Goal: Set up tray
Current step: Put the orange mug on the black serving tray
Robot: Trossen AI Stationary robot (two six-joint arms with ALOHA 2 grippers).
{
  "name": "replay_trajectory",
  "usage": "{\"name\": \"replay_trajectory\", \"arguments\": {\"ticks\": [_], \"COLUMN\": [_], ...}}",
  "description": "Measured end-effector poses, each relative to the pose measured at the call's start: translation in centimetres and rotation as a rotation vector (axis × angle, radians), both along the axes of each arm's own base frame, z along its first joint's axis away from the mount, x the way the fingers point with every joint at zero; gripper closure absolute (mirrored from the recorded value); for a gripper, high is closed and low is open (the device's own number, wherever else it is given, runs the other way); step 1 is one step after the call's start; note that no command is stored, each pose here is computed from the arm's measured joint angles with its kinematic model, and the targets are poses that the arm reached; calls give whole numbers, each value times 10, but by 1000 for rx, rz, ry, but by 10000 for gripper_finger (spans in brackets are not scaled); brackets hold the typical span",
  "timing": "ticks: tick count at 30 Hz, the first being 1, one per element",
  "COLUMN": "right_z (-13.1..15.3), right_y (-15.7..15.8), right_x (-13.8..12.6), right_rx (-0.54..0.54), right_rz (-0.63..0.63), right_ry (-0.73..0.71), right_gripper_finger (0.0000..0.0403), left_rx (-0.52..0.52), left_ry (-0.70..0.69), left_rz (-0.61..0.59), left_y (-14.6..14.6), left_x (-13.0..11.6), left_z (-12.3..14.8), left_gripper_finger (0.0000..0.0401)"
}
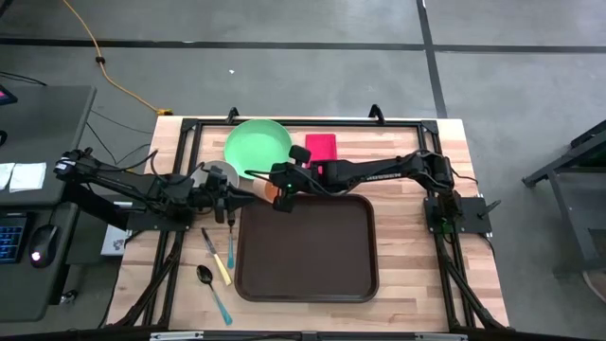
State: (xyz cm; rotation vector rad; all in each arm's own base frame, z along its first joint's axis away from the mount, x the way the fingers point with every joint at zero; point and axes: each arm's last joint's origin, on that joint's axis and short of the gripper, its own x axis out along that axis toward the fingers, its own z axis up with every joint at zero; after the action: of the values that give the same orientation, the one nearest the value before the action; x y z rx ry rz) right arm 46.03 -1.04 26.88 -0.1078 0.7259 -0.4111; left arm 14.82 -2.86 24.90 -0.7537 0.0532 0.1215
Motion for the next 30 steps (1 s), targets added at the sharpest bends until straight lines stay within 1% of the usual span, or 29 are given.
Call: {"name": "replay_trajectory", "arguments": {"ticks": [6,11,14,16,19,22,25,30], "right_z": [0,0,-1,-1,-2,-2,-3,-3], "right_y": [0,1,1,1,0,-2,-3,-2], "right_x": [0,0,0,0,-1,-1,-2,-1], "right_rx": [10,21,50,56,56,59,60,84], "right_rz": [11,21,29,30,29,25,21,46], "right_ry": [0,0,-4,-1,9,17,23,21], "right_gripper_finger": [403,403,403,403,403,403,403,403], "left_rx": [-6,34,42,62,103,128,147,142], "left_ry": [-29,-42,-23,42,187,297,417,545], "left_rz": [11,33,36,42,48,48,54,72], "left_y": [0,1,1,1,0,-1,-2,-2], "left_x": [0,0,0,2,6,10,14,15], "left_z": [3,6,17,28,43,62,71,76], "left_gripper_finger": [265,265,265,265,265,265,265,265]}}
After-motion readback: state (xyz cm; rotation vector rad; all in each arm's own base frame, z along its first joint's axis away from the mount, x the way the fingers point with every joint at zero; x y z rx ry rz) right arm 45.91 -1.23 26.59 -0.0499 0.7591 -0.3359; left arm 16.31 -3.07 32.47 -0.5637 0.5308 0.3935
